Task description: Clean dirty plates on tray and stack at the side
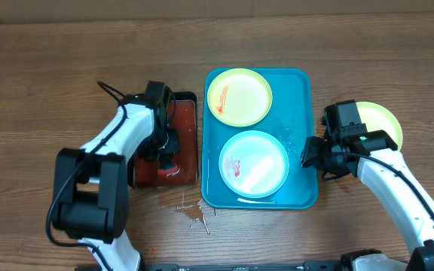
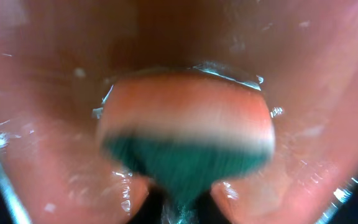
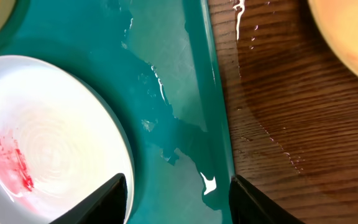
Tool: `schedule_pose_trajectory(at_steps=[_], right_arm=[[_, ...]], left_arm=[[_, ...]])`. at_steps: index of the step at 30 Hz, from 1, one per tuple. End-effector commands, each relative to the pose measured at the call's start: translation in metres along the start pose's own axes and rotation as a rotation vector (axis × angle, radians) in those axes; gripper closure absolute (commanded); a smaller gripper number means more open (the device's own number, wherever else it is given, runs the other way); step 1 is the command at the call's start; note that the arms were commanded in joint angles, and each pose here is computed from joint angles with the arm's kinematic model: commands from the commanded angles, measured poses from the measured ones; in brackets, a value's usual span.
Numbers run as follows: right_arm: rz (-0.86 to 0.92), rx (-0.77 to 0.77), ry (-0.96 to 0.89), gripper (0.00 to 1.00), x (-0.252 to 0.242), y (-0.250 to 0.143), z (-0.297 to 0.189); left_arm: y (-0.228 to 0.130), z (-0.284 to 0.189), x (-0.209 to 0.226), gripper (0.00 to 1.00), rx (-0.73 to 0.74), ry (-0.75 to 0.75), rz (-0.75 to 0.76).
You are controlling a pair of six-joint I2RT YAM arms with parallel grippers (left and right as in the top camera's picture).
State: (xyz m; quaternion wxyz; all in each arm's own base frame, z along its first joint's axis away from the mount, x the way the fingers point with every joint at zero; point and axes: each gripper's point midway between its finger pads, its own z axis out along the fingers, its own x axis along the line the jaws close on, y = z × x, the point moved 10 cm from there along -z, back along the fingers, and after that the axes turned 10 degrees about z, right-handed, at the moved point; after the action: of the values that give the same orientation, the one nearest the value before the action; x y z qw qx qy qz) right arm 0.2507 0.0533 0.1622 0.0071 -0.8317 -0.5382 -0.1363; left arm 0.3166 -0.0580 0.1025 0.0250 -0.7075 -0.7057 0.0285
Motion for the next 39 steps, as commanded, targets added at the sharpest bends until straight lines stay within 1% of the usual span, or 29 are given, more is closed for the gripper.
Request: schedule_pose_trajectory(at_steps=[1, 5, 7, 8, 9, 11, 14, 15, 18, 21, 23, 27, 33, 34, 36, 38, 39], right_arm=[[-0.017, 0.008, 0.007, 0.46, 0.001, 0.001, 0.002], [-0.078, 0.026, 0.046, 0.47, 0.003, 0.0, 0.002], [-0.081, 0.025, 0.046, 0.47, 0.003, 0.0, 0.002], [-0.081, 0.023, 0.048, 0.51, 0.004, 0.0, 0.002], [-0.082, 0.018, 0.053, 0.53, 0.004, 0.001, 0.003], [-0.085, 0.018, 0.076, 0.53, 0.006, 0.001, 0.005], [-0.09, 0.023, 0.093, 0.52, 0.005, -0.001, 0.011], [-0.091, 0.024, 0.094, 0.5, 0.005, -0.002, 0.013], [-0.117, 0.032, 0.13, 0.49, 0.008, -0.007, 0.019], [-0.193, 0.034, 0.166, 0.49, 0.015, -0.013, 0.024], [-0.218, 0.011, 0.138, 0.5, 0.018, -0.016, 0.028], [-0.194, -0.03, 0.093, 0.51, 0.019, -0.019, 0.036], [-0.158, 0.022, 0.072, 0.62, 0.021, -0.024, 0.058], [-0.15, 0.035, 0.066, 0.67, 0.021, -0.025, 0.063], [-0.148, 0.051, 0.057, 0.73, 0.023, -0.027, 0.072], [-0.159, 0.06, 0.053, 0.87, 0.026, -0.029, 0.079], [-0.162, 0.062, 0.052, 0.92, 0.026, -0.029, 0.081]], left_arm=[[0.002, 0.007, -0.004, 0.96, 0.028, -0.015, 0.015], [0.002, -0.013, -0.005, 0.96, -0.022, -0.031, 0.016], [0.001, -0.032, -0.005, 0.96, -0.053, -0.036, 0.017], [0.001, -0.042, -0.005, 0.96, -0.072, -0.039, 0.018], [0.0, -0.054, -0.005, 0.96, -0.098, -0.043, 0.023], [-0.002, -0.078, -0.005, 0.96, -0.155, -0.051, 0.041], [-0.005, -0.115, -0.006, 0.96, -0.255, -0.063, 0.079], [-0.007, -0.127, -0.005, 0.96, -0.285, -0.065, 0.085], [-0.013, -0.152, -0.005, 0.96, -0.349, -0.068, 0.113], [-0.017, -0.162, -0.003, 0.96, -0.383, -0.062, 0.119], [-0.018, -0.162, -0.003, 0.96, -0.378, -0.053, 0.12], [-0.02, -0.158, -0.002, 0.96, -0.349, -0.049, 0.124], [-0.02, -0.158, -0.002, 0.96, -0.344, -0.048, 0.132], [-0.02, -0.158, -0.002, 0.96, -0.344, -0.048, 0.132], [-0.02, -0.158, -0.002, 0.96, -0.345, -0.048, 0.135], [-0.02, -0.158, -0.003, 0.96, -0.347, -0.048, 0.137], [-0.02, -0.158, -0.003, 0.96, -0.347, -0.048, 0.138]])
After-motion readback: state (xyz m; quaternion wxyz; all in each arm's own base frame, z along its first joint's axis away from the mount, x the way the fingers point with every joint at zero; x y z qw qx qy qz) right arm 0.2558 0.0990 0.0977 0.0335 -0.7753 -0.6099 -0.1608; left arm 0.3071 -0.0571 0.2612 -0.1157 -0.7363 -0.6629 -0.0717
